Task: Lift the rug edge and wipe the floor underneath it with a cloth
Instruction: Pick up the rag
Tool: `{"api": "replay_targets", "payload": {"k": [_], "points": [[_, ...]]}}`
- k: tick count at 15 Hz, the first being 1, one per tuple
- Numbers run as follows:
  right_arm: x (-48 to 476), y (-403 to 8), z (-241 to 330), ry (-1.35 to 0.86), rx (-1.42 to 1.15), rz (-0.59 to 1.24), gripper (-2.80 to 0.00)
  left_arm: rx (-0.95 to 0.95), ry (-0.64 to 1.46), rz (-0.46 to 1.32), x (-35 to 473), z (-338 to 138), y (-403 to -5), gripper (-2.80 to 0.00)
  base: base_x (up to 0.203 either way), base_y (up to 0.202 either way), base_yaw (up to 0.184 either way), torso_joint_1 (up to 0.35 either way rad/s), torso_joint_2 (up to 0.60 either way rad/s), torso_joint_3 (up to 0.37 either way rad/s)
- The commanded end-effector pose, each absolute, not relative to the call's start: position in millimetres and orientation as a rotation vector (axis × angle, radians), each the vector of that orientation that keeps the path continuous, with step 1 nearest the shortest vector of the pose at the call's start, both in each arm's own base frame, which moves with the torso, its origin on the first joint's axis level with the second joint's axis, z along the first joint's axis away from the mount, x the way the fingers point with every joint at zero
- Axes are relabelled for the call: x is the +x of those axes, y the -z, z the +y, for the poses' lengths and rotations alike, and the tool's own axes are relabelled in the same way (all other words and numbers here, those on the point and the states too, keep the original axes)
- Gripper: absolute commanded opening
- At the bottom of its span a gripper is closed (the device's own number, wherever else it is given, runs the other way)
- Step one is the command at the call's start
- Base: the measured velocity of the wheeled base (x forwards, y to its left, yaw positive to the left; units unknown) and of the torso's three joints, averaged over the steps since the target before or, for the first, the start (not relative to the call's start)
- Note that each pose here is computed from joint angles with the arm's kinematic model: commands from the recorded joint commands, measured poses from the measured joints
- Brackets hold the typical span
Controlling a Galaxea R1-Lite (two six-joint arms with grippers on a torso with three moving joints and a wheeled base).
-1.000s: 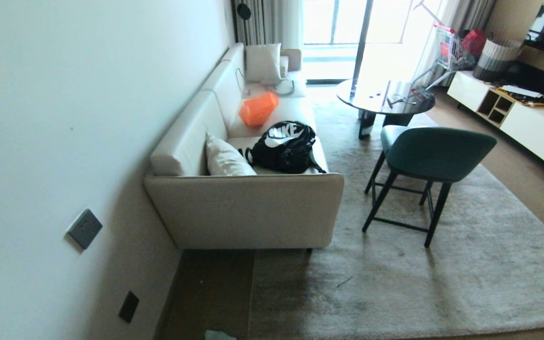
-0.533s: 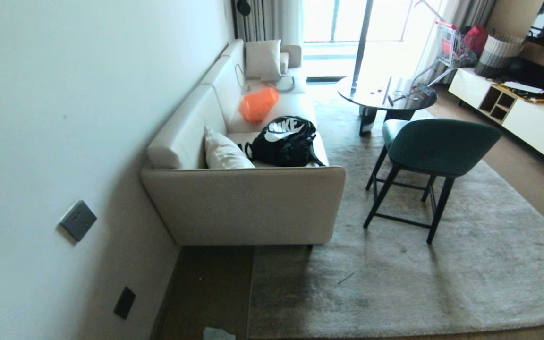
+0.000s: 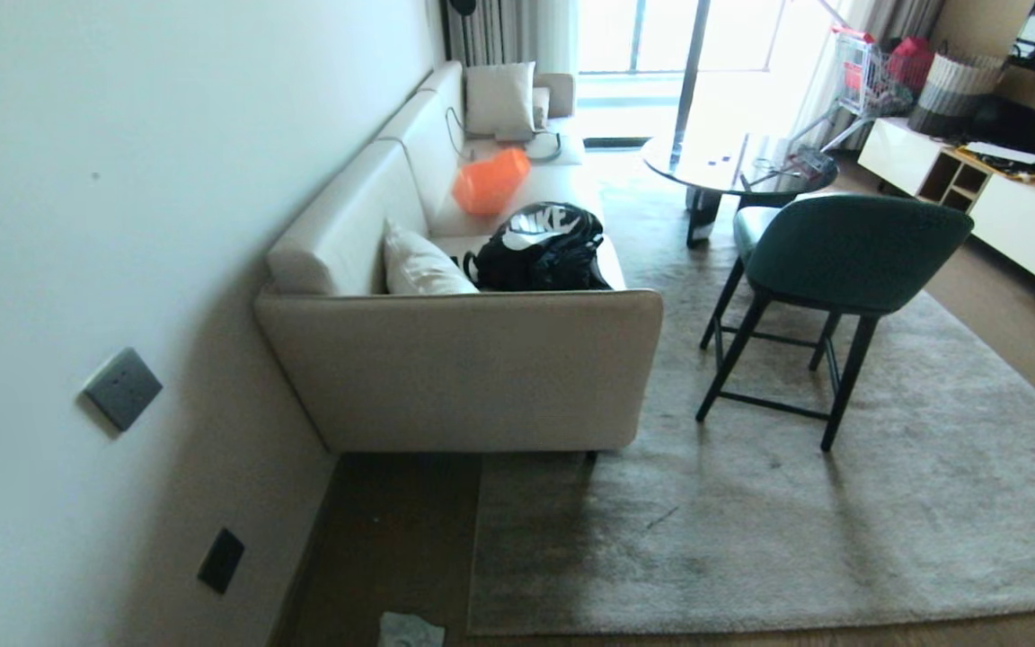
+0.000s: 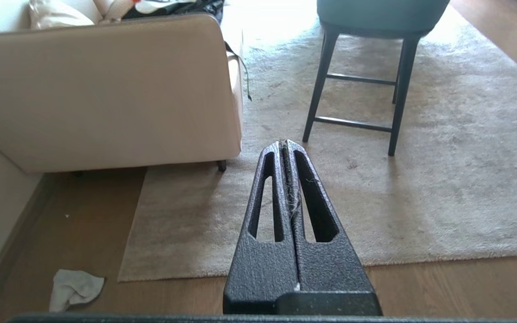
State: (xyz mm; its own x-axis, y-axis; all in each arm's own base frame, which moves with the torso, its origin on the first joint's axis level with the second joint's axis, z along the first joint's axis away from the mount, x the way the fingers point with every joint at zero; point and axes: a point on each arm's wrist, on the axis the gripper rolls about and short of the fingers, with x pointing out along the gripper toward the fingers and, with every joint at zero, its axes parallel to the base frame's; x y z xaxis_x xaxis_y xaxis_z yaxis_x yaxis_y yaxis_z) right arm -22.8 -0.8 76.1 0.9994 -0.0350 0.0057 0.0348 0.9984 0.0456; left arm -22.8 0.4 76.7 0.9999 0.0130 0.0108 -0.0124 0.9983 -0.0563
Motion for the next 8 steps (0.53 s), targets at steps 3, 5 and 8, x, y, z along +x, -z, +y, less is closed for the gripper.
{"api": "replay_targets", "payload": {"k": [3,5,8], "points": [[-22.8,-76.1,-0.8,0.035,0.016,-0.006,-2.8,-0.057,-0.014,-0.011,-22.8,0.4,-76.6,-2.8,0.0,0.0,0.0,-0.162,0.53,0.364],[-22.8,-76.1,-0.8,0.035,0.022,-0.007,-2.8,-0.057,-0.013,-0.013,-22.9,0.4,-77.0,-2.8,0.0,0.0,0.0,-0.144,0.51,0.366],[-22.8,-76.1,-0.8,0.035,0.046,-0.007,-2.8,-0.057,-0.013,-0.013,-22.9,0.4,-77.0,-2.8,0.0,0.0,0.0,-0.115,0.5,0.377]]}}
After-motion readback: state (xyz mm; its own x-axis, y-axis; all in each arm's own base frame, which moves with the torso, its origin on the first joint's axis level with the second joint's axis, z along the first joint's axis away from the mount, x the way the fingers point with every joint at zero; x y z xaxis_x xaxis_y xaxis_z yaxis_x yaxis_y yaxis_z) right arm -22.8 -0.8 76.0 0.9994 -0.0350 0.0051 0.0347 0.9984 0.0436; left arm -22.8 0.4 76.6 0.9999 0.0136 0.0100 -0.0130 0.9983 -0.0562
